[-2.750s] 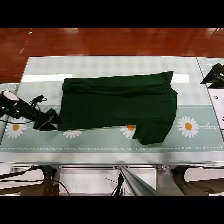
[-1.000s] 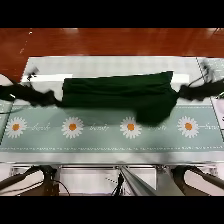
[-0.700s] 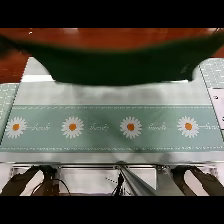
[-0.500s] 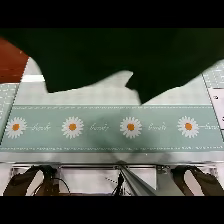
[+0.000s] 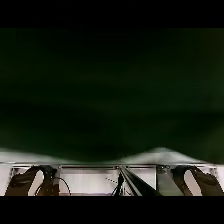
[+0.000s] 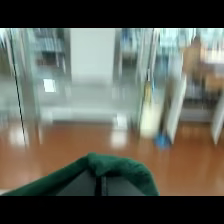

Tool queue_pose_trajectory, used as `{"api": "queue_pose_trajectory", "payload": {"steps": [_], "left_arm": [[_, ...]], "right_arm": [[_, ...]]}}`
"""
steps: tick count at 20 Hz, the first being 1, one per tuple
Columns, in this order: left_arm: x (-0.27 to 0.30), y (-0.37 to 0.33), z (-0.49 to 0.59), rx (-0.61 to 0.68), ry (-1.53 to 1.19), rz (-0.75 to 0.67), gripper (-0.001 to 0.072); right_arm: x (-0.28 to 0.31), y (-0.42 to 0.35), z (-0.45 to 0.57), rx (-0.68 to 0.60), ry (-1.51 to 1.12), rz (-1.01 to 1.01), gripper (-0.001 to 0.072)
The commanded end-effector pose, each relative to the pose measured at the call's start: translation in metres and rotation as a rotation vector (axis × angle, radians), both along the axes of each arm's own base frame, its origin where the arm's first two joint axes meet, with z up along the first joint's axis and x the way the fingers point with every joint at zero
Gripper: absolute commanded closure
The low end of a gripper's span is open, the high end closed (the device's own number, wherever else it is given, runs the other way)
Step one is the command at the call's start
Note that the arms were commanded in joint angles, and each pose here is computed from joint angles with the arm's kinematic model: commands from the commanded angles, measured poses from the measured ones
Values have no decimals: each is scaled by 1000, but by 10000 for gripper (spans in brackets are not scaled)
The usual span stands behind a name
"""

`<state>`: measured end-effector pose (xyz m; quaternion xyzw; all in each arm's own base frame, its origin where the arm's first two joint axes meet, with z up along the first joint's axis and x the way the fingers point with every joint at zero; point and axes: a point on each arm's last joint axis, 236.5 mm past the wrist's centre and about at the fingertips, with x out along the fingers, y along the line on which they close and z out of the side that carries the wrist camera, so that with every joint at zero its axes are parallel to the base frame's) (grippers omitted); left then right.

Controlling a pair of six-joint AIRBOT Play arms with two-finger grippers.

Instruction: Fold the shirts.

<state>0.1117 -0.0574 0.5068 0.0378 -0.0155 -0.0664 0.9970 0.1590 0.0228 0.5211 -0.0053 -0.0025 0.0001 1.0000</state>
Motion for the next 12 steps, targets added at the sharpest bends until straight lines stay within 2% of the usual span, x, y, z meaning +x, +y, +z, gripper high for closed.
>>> {"api": "queue_pose_trajectory", "payload": {"steps": [1,2,8,10,12], "left_arm": [[10,11,-79,8,369,25,681],[19,14,-109,4,526,17,681],[108,31,-218,-76,939,-17,682],[148,33,-262,-124,1020,-38,682],[193,31,-304,-178,1059,-75,682]], "right_arm": [[-1,-9,-84,-45,381,-13,686],[6,-9,-103,3,479,-1,686],[97,-36,-227,116,942,45,686],[132,-45,-284,159,1108,66,686],[178,-53,-323,214,1167,78,686]]}}
